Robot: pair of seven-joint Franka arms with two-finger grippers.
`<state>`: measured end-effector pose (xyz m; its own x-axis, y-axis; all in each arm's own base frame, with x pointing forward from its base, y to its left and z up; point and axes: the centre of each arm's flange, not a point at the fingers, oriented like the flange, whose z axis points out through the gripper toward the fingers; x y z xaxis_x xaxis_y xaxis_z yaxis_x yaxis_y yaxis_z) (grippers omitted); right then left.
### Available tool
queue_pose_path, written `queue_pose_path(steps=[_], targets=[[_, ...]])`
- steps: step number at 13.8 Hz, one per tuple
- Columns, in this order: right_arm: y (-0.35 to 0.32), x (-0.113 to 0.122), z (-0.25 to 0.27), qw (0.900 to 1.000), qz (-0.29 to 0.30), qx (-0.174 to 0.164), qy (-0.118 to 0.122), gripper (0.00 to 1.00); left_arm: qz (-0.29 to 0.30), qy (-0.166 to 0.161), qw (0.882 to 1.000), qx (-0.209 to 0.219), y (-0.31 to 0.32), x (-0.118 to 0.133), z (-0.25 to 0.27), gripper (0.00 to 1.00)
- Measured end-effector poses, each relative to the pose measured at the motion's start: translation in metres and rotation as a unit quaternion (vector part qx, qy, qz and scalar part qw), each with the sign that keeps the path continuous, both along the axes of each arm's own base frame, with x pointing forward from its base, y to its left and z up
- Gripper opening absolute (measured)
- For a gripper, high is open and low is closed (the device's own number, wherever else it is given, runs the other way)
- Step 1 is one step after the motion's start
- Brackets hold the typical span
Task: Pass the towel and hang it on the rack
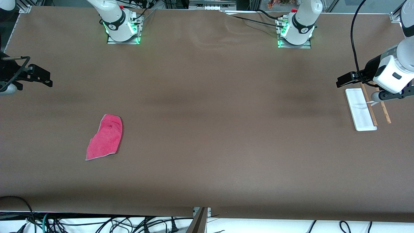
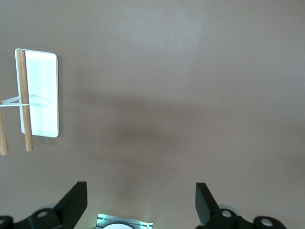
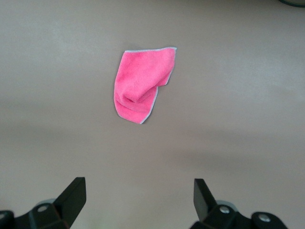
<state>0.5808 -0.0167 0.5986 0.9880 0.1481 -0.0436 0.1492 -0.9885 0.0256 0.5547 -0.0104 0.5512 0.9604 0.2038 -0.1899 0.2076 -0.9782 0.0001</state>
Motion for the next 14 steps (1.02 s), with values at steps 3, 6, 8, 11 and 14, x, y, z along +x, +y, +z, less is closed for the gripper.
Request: queue_pose_path(steps=[3, 6, 8, 11, 14], targets=[[0.0000, 0.0003, 0.0002, 1.000, 0.000, 0.000, -0.001, 1.00, 0.000, 0.001, 1.000, 0.000, 0.0001, 0.0006, -0.0014, 1.00], [0.0007, 0.0005, 0.0003, 1.000, 0.001, 0.000, -0.002, 1.00, 0.001, 0.001, 1.000, 0.000, 0.0011, 0.0006, -0.0015, 1.00], [0.0007, 0.0006, 0.0004, 1.000, 0.001, 0.000, -0.003, 1.00, 0.001, 0.001, 1.000, 0.000, 0.0014, 0.0006, -0.0015, 1.00], [0.0007, 0.0007, 0.0005, 1.000, 0.001, 0.000, -0.003, 1.00, 0.002, 0.001, 1.000, 0.000, 0.0022, 0.0006, -0.0015, 1.00], [0.0007, 0.0008, 0.0003, 1.000, 0.001, 0.000, -0.003, 1.00, 0.002, 0.002, 1.000, 0.000, 0.0022, 0.0008, -0.0021, 1.00]])
